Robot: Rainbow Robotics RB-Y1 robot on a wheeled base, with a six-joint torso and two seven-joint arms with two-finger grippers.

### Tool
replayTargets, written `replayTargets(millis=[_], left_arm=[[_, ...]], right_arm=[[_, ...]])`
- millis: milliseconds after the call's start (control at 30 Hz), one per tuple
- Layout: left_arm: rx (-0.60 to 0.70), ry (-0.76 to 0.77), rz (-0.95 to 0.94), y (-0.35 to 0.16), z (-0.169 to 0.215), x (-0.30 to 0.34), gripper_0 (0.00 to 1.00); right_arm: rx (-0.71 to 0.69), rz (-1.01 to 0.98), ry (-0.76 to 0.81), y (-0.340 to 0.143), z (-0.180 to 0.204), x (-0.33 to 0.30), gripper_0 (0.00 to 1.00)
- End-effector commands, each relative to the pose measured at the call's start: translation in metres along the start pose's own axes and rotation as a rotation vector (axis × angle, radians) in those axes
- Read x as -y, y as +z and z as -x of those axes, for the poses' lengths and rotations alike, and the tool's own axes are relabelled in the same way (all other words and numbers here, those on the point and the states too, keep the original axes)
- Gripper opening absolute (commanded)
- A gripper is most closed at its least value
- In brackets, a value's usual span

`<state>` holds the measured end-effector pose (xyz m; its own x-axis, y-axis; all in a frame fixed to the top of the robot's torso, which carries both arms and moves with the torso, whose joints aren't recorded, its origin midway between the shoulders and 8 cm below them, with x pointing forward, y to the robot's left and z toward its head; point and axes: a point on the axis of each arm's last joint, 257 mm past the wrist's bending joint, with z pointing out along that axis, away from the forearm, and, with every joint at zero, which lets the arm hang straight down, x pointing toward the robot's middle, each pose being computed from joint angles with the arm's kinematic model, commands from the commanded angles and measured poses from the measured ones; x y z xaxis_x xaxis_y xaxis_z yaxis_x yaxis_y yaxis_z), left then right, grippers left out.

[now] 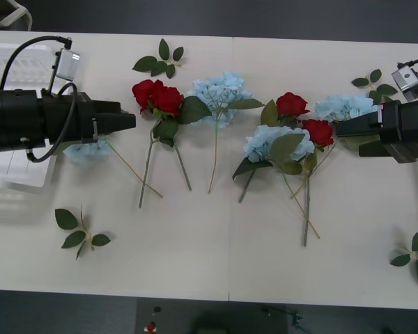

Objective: Put the red flowers into the right box and the blue flowers into the left box

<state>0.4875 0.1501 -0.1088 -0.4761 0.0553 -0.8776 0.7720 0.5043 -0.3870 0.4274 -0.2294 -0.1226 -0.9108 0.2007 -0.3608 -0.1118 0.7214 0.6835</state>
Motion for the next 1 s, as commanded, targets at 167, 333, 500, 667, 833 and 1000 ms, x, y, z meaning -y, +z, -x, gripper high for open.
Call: replayTargets(millis=[167, 333, 500, 667, 833, 1000], left_arm=[[-0.105, -0.352, 0.003, 0.044, 0.014, 0.005, 1.00], [-0.167, -0.455, 0.128, 0.047, 0.018, 0.013, 1.00], [-0.255, -0.535, 0.332, 0.031, 0.013, 0.011, 1.00], [-0.336, -0.595, 0.581, 0.006, -0.016, 0.000, 1.00], [-0.361, -0.664, 0.842, -0.010, -0.049, -0.004, 1.00], [-0.208, -0.570, 1.109, -0.013, -0.070, -0.039, 1.00]], right_arm=[[0.080, -0.185, 0.309, 0.021, 0.030, 0.038, 1.00], [0.139, -0.300, 0.341, 0.033, 0.048, 0.081, 1.00], [0.191, -0.348, 0.368, 0.051, 0.065, 0.109, 1.00], [0.236, -0.388, 0.395, 0.059, 0.080, 0.130, 1.00], [0.288, -0.448, 0.398, 0.060, 0.096, 0.153, 1.00], [0.324, -0.501, 0.408, 0.060, 0.106, 0.176, 1.00]])
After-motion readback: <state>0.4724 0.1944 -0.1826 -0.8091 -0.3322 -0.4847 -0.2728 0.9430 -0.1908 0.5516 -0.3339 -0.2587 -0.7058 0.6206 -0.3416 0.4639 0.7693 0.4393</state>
